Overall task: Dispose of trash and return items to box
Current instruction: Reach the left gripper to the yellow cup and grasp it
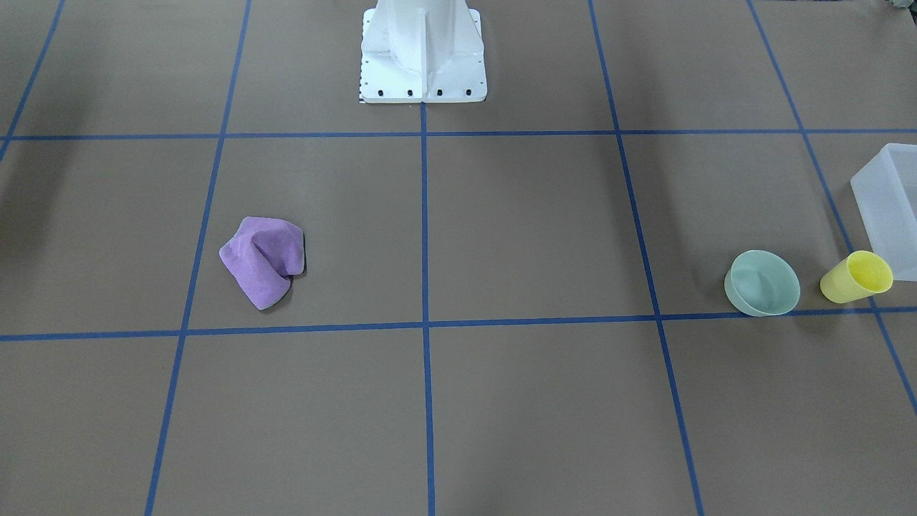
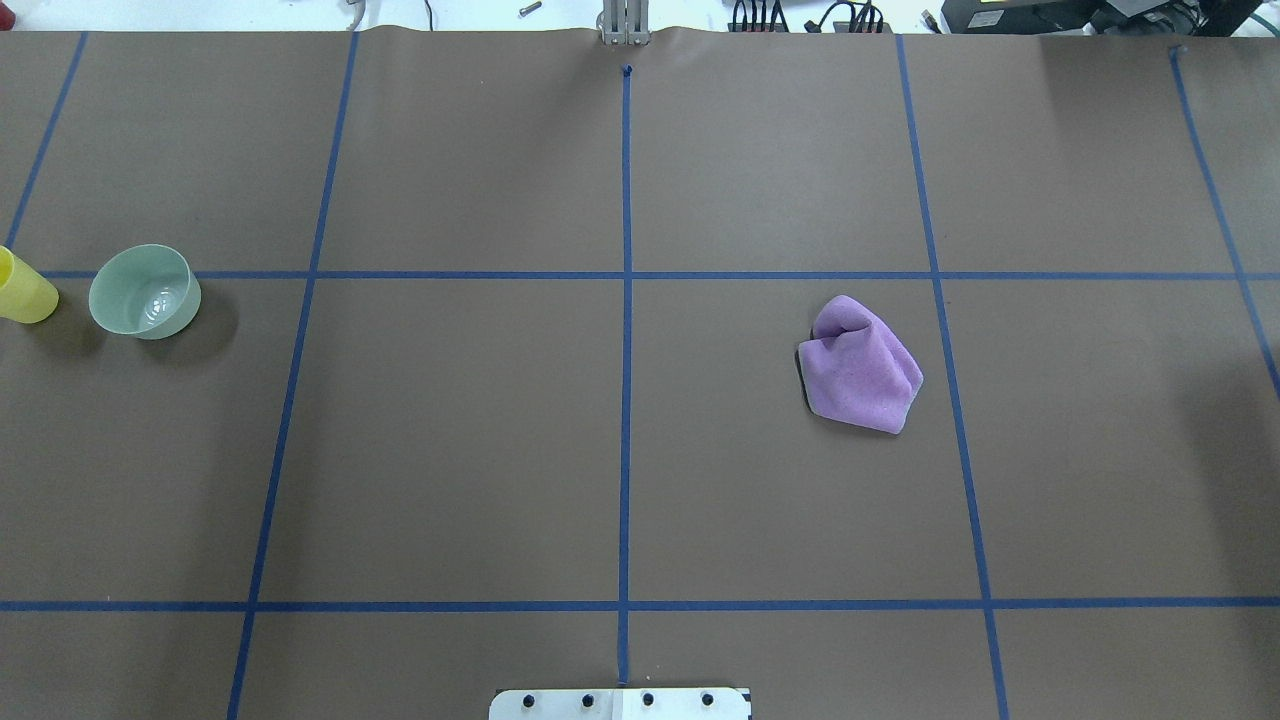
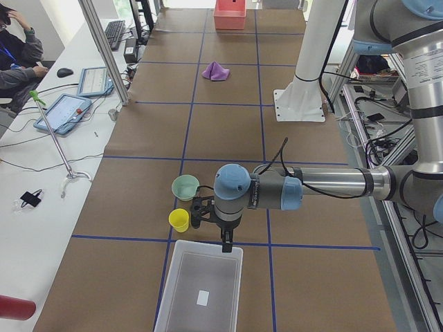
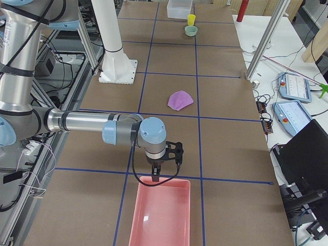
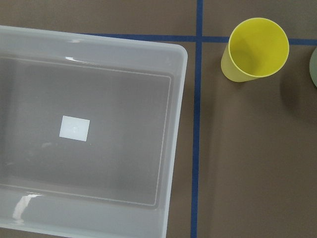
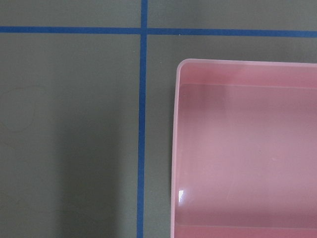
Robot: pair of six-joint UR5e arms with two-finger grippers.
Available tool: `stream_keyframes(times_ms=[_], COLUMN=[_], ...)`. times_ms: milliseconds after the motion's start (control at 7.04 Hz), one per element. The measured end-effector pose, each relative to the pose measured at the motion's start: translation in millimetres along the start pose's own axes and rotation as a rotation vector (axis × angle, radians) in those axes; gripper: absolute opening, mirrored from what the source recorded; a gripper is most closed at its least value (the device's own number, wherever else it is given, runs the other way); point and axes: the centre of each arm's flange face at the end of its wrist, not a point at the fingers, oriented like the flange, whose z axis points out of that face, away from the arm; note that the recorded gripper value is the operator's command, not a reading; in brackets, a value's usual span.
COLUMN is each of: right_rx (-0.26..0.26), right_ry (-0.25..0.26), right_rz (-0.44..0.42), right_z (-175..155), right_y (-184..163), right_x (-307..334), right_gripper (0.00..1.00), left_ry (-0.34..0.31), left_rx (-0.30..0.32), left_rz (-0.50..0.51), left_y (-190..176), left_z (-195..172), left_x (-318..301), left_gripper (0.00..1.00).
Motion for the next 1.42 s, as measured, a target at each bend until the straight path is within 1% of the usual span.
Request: stream_keyframes(times_ms=[284,711,853,995,1137,1279,1421], right_rx=[0.022,0.081,0.082,0.083,0.096,0.119,0.132], right_ry=[0.005,0.007,0.000,-0.009,-0.018,-0.032,-0.047], right_rz=[-0.020,-0.065,-0.067,-0.068,-0.078,-0.094,-0.104], right_z=[-10.8,-35.3,-36.3,-36.7,-39.4,-43.4,-46.1], right_y=[-2.9,-25.8,-20.8,-15.0,-14.0,-16.0,-17.9], right_x=[-9.6,-30.5,-31.8,-33.2,-36.5,-41.8,-45.8], right_gripper=[1.00,1.00,1.00,1.00,1.00,1.00,1.00], left_ry=[0.001,0.003,0.004,0.013,0.046,0.088,0.113], left_rx=[-0.010,-0.025,-0.027,-0.014,0.033,0.114,0.201], left_rz=[-0.010,-0.023,-0.024,-0.011,0.036,0.121,0.217], left_y=[1.4,4.2,5.1,2.6,-8.5,-29.0,-54.0], left_z=[4.0,13.0,14.3,11.2,0.2,-18.1,-40.3], left_x=[-3.9,-12.8,-13.9,-9.8,4.4,27.0,51.9], left_gripper=[0.99,0.99,0.99,0.99,0.99,0.99,0.99])
